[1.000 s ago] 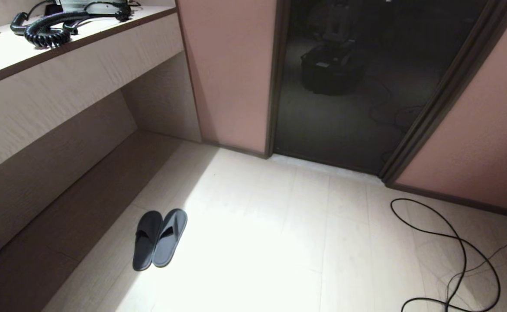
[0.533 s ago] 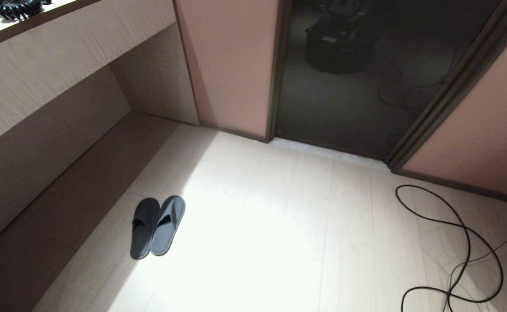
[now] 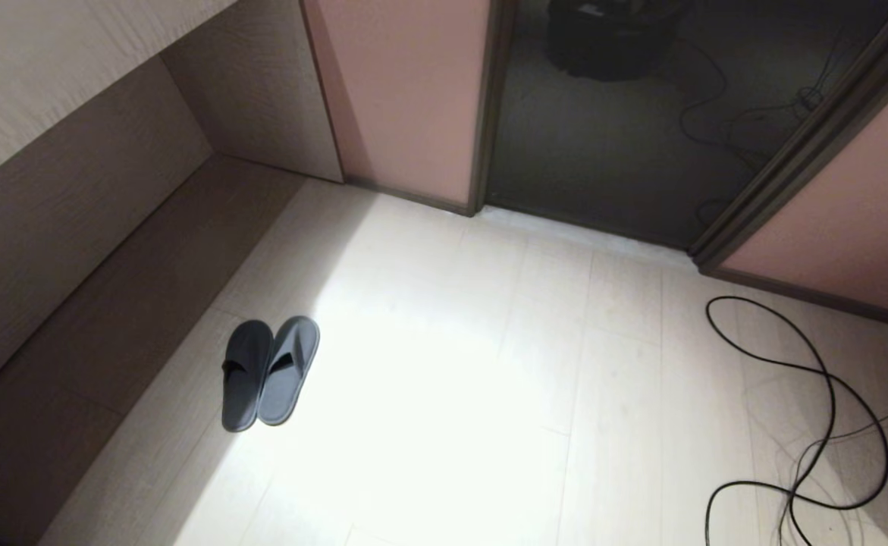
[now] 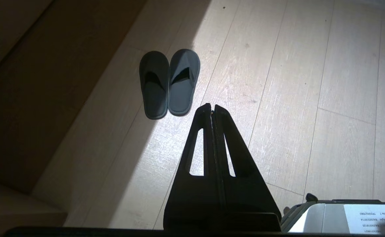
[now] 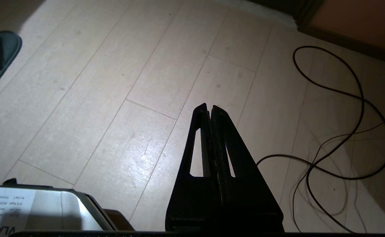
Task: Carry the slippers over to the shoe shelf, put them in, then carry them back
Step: Pick up the slippers on the floor
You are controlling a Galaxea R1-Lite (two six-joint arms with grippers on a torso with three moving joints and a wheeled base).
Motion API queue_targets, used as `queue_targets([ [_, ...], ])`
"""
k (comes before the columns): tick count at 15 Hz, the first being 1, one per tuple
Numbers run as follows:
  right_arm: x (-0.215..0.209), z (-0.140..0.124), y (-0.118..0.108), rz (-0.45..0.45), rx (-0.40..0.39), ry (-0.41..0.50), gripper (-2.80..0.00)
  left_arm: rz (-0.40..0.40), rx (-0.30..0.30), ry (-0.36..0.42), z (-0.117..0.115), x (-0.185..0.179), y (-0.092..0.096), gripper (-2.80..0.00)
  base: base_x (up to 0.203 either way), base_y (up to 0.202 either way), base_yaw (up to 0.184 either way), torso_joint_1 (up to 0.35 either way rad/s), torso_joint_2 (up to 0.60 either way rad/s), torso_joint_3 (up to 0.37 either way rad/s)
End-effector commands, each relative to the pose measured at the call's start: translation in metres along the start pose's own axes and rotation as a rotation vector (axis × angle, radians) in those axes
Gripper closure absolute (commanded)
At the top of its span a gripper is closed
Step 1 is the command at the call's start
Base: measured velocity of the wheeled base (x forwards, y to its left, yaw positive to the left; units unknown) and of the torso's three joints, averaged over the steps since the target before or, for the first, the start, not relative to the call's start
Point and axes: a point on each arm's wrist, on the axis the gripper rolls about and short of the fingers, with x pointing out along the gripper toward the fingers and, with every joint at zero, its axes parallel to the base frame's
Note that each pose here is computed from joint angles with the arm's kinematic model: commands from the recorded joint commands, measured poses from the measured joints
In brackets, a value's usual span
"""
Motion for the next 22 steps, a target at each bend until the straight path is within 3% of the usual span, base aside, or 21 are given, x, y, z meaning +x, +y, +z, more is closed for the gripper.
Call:
queue_targets([
  [1, 0.0, 0.0, 0.0, 0.001, -0.001, 0.0, 0.0, 0.0, -0.001, 0.009, -0.0021, 0.0006, 0.0, 0.0, 0.0, 0.0, 0.0, 0.003, 0.0, -0.205],
  [22, 0.0, -0.0001, 0.0001, 0.003, -0.008, 0.001, 0.0, 0.0, -0.001, 0.008, -0.002, 0.0006, 0.0, 0.0, 0.0, 0.0, 0.0, 0.003, 0.0, -0.199],
])
